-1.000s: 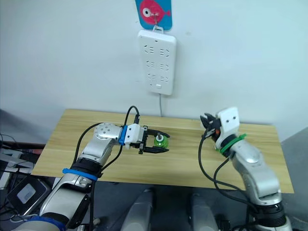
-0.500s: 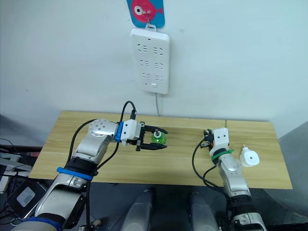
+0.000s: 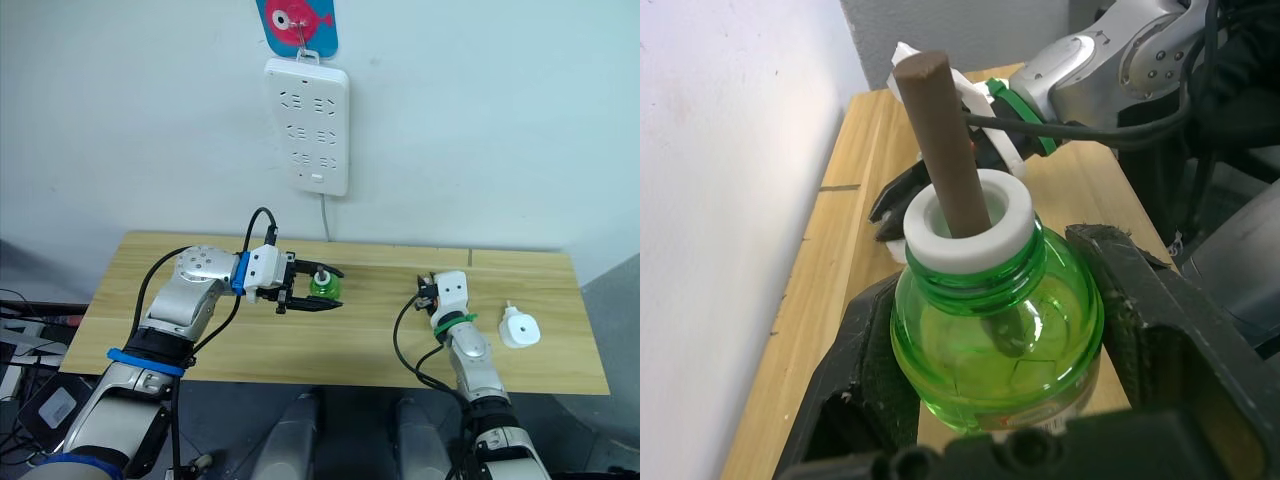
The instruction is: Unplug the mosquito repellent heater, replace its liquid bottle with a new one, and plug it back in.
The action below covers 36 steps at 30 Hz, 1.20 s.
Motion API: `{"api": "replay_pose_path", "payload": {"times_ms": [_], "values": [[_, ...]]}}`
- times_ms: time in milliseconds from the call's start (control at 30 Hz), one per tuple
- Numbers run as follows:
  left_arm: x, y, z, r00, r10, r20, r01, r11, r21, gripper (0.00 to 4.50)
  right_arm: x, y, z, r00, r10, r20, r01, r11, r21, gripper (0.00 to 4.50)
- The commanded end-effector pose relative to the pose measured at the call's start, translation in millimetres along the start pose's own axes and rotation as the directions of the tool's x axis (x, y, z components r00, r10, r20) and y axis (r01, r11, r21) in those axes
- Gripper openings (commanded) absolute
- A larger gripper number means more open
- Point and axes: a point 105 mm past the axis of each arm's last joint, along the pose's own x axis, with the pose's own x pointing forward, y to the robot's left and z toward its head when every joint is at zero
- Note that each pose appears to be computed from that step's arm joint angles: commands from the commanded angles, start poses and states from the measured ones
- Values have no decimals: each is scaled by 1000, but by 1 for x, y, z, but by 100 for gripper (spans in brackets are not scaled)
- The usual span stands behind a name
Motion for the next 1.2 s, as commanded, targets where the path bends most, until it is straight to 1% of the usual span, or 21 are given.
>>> {"api": "replay_pose_path", "payload": {"times_ms": [33, 100, 167, 200, 267, 300, 333, 400, 467, 500, 533, 633, 733, 933, 1133, 1200], "values": [[4, 1, 12, 1000, -11, 28, 10, 999, 45, 229, -5, 0, 15, 998, 14, 69, -14, 1000, 11, 278], [6, 2, 11, 999, -10, 31, 9, 999, 45, 229, -10, 1, 28, 993, 37, 108, -37, 999, -1, 346], [7, 2, 10, 999, -11, 34, 9, 999, 45, 229, -19, 5, 49, 984, 96, 148, -96, 995, -12, 421], [8, 2, 9, 999, -11, 37, 9, 999, 46, 229, -23, 8, 58, 979, 132, 156, -131, 991, -16, 449], [9, 2, 10, 999, -14, 46, 12, 999, 51, 229, -38, 22, 78, 947, 279, 159, -277, 960, -30, 449], [11, 2, 11, 998, -17, 54, 14, 998, 56, 229, -51, 34, 88, 906, 398, 141, -398, 917, -32, 438], [13, 3, 11, 998, -18, 60, 15, 998, 60, 229, -60, 43, 94, 869, 479, 121, -480, 877, -28, 408], [16, 1, 11, 997, -39, 68, 34, 996, 79, 229, -76, 57, 102, 803, 592, 73, -593, 805, -13, 345], [21, -2, 14, 994, -67, 82, 59, 994, 95, 229, -89, 68, 112, 743, 668, 34, -668, 744, -18, 276], [24, -4, 16, 992, -82, 91, 72, 992, 104, 229, -92, 75, 119, 715, 699, 28, -698, 715, -25, 276], [25, -5, 17, 991, -90, 97, 80, 991, 109, 229, -94, 79, 124, 700, 714, 24, -714, 700, -29, 276], [30, -7, 21, 987, -114, 109, 100, 987, 127, 229, -89, 91, 138, 689, 723, 44, -722, 690, -44, 276], [32, -8, 22, 985, -129, 114, 113, 984, 137, 229, -82, 98, 144, 694, 717, 56, -716, 697, -53, 276], [36, -9, 26, 982, -136, 129, 117, 983, 143, 229, -78, 110, 141, 677, 735, 40, -731, 678, -82, 276], [39, -8, 29, 981, -137, 137, 117, 983, 142, 229, -73, 116, 140, 673, 738, 44, -733, 674, -91, 276], [38, -8, 29, 981, -137, 139, 117, 983, 142, 229, -72, 117, 139, 673, 738, 43, -732, 674, -100, 237]]}}
